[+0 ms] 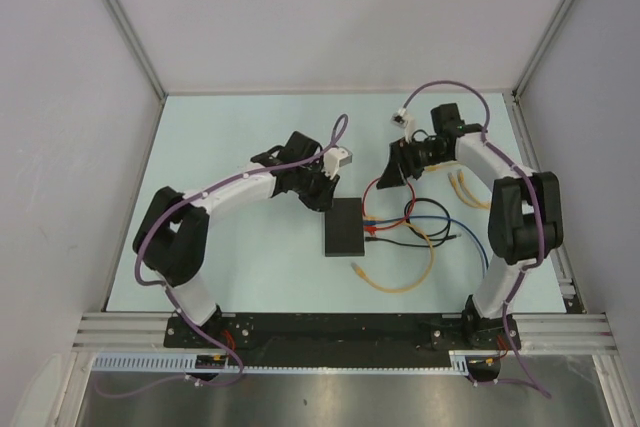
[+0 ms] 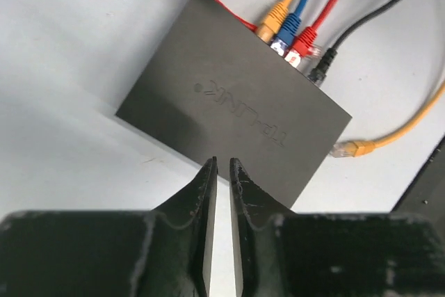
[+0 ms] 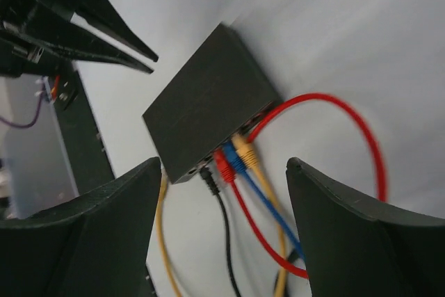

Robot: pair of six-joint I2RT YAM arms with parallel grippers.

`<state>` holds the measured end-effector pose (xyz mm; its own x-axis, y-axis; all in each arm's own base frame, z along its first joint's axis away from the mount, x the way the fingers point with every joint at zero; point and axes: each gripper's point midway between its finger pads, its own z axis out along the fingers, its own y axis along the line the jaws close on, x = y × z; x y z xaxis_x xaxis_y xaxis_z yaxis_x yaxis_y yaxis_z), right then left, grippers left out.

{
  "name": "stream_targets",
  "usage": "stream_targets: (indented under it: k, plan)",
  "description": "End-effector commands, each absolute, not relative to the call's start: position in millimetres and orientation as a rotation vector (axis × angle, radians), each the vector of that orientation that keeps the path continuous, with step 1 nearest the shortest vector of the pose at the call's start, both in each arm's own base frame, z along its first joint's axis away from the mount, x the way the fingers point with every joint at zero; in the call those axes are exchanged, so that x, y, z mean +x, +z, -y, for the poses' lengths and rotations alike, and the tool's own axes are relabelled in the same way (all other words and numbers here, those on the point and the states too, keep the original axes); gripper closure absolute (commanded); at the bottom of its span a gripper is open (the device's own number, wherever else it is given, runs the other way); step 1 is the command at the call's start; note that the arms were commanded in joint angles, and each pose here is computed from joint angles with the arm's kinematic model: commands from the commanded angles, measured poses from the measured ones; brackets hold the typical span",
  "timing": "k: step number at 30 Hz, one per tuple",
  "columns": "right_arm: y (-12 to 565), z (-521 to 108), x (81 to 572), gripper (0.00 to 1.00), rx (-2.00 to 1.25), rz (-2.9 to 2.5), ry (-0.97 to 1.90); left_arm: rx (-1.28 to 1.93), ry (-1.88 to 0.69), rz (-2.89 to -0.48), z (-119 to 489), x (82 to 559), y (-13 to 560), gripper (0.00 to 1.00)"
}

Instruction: Pull the plug from the switch port

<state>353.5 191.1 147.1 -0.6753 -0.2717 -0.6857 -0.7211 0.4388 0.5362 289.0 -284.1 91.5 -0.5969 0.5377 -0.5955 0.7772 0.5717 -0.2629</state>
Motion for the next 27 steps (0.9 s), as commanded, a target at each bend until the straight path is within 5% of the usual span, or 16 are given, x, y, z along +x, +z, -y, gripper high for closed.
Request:
stream_targets:
  k: [1,4,13,27]
  plan:
    - [147.3,-219.7,317.1,0.23,-0.889,-2.227,1.36,1.074,-0.88,-2.299,301.6,278.5,100.1,0.86]
    - [125.7,-222.8,316.7,0.29,-0.811,-2.329,1.414,1.155,-0.937,-2.262,302.7,267.2,102.2,1.0]
    - [68.8,-219.8,312.6,0.47,-0.84,-2.476,1.522,1.207,-0.903,-2.299,296.0,260.9,78.5,0.98]
    - [37.2,-232.8,320.6,0.57,-0.877,-2.515,1.596,1.207,-0.844,-2.329,293.6,269.5,65.2,0.95]
